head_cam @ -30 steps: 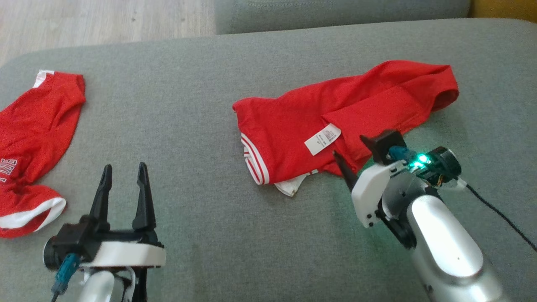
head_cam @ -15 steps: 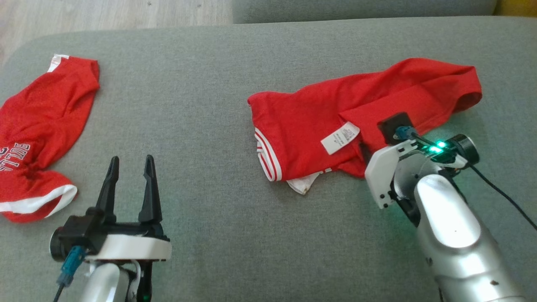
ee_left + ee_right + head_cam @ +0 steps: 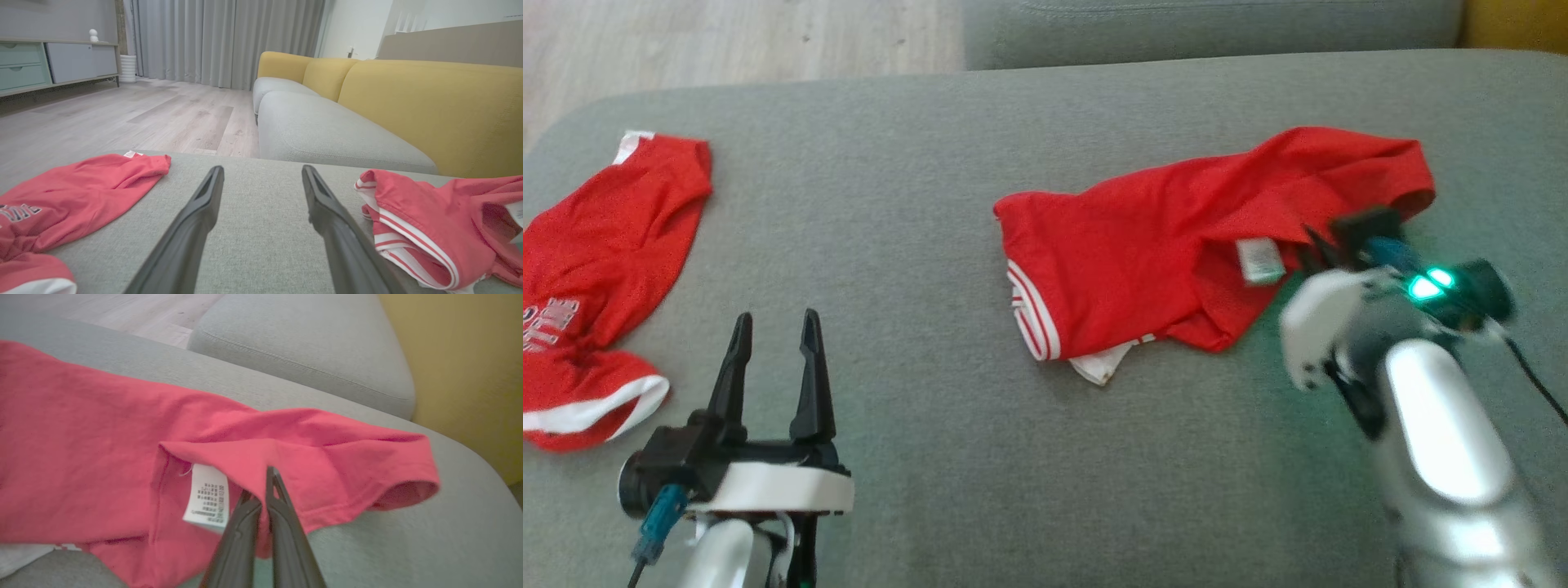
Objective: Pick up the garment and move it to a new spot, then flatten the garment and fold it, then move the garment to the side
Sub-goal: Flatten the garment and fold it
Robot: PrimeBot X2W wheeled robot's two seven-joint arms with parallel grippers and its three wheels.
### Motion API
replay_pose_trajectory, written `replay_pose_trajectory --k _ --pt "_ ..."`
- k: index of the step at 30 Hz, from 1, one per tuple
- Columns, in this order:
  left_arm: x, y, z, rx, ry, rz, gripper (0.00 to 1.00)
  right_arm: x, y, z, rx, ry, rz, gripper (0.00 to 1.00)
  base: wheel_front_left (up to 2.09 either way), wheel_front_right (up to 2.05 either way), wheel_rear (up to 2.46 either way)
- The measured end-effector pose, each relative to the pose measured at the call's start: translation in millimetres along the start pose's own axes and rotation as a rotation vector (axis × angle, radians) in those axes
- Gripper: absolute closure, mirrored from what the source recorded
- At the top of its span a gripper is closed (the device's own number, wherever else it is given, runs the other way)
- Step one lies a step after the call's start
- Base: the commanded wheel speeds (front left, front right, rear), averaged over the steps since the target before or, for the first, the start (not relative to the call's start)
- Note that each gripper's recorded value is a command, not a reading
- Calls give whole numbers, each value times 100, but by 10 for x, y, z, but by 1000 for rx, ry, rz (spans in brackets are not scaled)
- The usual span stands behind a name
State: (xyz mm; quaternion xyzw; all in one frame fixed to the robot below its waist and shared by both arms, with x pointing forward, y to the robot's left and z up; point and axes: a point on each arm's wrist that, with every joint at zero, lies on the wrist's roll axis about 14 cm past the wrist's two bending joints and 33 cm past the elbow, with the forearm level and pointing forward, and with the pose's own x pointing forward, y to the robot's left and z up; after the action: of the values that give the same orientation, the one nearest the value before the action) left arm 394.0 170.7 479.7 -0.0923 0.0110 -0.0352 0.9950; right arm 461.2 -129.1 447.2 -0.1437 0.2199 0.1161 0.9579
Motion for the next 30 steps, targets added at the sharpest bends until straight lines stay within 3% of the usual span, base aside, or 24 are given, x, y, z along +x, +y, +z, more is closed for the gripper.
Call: replay_pose_trajectory --k 8,9,14,22,27,30 --pt "76 -133 -30 -8 4 -35 0 -840 -827 -804 41 195 -244 98 0 0 0" --pt "93 -151 -30 -9 3 -39 0 -906 -863 -811 36 192 -262 0 0 0 0" --pt "125 -216 -19 -10 -1 -58 0 -1112 -1031 -578 95 80 -358 0 0 0 0" --pt "-26 -198 -13 -8 1 -50 0 -1324 -830 33 157 -370 -333 0 0 0 0" --pt "-99 -220 -72 -5 20 -57 0 -1173 -370 -110 227 -388 -193 0 0 0 0" --pt "-108 -258 -101 0 29 -71 0 -1127 -276 -156 244 -378 -165 0 0 0 0"
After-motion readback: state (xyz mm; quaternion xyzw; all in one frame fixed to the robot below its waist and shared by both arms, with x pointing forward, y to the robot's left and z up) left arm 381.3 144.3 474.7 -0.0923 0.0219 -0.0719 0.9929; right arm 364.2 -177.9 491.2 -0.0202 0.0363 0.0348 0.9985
